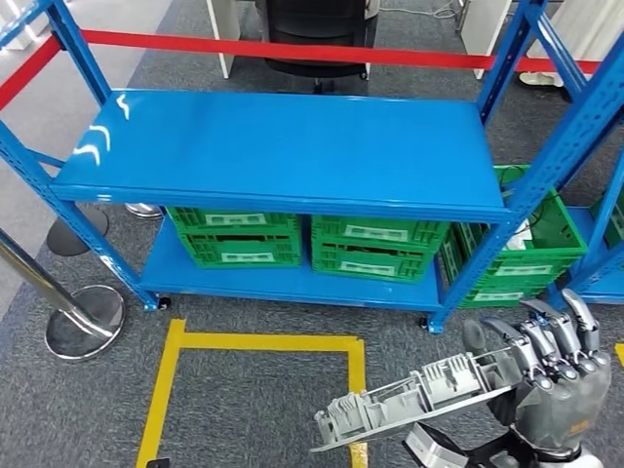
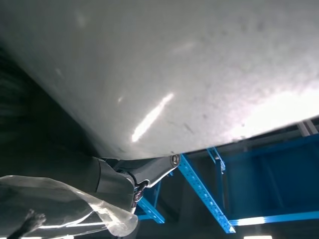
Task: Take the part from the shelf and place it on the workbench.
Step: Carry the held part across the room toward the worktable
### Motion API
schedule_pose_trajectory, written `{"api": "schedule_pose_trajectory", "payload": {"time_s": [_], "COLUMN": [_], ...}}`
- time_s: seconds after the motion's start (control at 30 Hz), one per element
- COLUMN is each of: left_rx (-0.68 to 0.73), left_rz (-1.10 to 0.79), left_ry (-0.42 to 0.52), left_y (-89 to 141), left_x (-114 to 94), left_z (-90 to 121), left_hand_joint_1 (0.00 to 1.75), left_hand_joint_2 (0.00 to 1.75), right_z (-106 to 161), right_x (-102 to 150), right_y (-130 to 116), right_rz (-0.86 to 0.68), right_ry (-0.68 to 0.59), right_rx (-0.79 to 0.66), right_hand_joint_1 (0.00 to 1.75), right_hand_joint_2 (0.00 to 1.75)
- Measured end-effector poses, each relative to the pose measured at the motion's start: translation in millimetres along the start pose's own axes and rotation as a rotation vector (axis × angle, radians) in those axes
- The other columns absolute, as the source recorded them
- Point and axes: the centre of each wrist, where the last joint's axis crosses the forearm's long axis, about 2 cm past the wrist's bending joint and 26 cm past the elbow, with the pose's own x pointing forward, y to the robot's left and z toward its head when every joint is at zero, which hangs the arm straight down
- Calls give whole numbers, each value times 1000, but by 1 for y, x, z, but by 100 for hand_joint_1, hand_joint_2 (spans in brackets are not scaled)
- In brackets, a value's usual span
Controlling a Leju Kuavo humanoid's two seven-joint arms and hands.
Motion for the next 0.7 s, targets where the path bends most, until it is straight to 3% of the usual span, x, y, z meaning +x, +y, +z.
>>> {"api": "schedule_pose_trajectory", "payload": {"time_s": [0.7], "left_rx": [32], "left_rz": [-42], "left_ry": [23], "left_y": [2], "left_x": [0], "left_z": [0], "left_hand_joint_1": [0], "left_hand_joint_2": [175], "right_z": [17], "right_x": [3], "right_y": [8], "right_rz": [-14], "right_ry": [40], "right_rx": [76], "right_hand_joint_1": [175], "right_hand_joint_2": [175]}}
